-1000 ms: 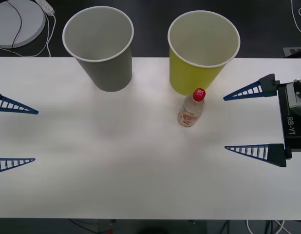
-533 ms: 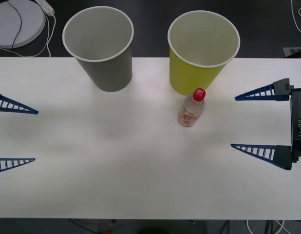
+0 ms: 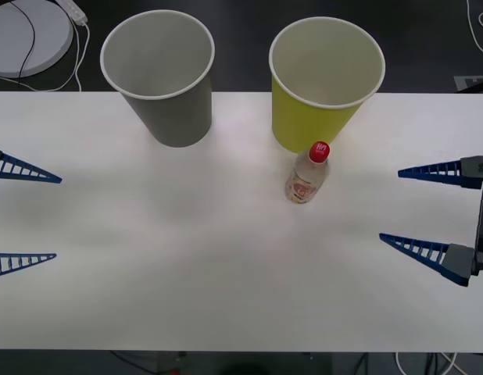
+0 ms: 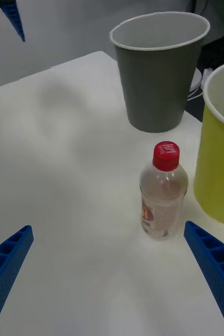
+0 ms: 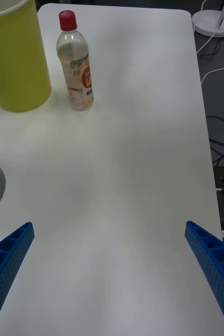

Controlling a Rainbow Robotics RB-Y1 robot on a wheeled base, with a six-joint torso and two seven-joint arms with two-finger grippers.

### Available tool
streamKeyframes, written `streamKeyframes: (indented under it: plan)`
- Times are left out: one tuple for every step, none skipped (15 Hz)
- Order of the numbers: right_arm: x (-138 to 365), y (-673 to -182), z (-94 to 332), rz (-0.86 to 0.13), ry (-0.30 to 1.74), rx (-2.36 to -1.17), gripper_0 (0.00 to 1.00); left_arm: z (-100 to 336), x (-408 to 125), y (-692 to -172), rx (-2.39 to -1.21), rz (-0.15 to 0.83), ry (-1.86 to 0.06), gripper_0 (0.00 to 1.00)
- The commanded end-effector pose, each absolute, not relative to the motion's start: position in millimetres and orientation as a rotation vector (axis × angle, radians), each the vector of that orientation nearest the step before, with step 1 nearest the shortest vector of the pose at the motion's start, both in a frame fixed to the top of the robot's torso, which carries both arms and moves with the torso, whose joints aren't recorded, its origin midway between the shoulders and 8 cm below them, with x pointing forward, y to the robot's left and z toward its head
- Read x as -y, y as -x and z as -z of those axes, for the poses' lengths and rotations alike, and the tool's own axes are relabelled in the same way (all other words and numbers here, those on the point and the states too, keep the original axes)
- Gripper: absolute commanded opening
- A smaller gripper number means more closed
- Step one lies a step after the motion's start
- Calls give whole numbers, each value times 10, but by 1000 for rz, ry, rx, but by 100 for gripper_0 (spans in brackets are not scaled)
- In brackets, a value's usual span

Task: Put the can into the green bin and the plastic bottle into the gray bin

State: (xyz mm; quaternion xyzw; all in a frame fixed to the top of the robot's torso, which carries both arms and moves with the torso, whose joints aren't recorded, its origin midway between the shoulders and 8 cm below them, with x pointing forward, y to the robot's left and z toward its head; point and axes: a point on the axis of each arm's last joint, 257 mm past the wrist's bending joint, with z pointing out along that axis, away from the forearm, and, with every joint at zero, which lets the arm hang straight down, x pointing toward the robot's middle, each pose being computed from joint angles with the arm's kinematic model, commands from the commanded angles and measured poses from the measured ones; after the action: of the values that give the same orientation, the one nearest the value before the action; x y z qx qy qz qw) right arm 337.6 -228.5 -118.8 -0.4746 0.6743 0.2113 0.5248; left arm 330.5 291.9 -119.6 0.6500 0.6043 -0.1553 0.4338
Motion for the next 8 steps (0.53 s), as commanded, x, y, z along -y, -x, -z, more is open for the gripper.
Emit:
streamKeyframes:
  plan:
    - [2329, -3398, 1238, -513, 1080, -1619, 100, 1196, -2919, -3305, -1505, 387, -1619, 100]
    - [2352, -3412, 1259, -511, 1062, -1619, 100, 1196, -2919, -3305, -1505, 387, -1619, 100]
    - [2382, -3415, 1298, -504, 1052, -1623, 100, 1196, -2919, -3305, -1505, 387, -1619, 100]
    - [2407, -3420, 1327, -503, 1038, -1626, 100, 1196, -2919, -3305, -1505, 387, -1619, 100]
    - [2439, -3419, 1365, -503, 1022, -1633, 100, 1196, -2919, -3305, -1505, 387, -1619, 100]
    - [2463, -3434, 1392, -494, 1013, -1633, 100, 1196, -2919, -3305, -1505, 387, -1619, 100]
    - [2493, -3448, 1434, -481, 1007, -1636, 100, 1196, -2919, -3305, -1505, 387, -1619, 100]
    - [2530, -3479, 1468, -467, 986, -1640, 100, 1196, -2919, -3305, -1505, 387, -1619, 100]
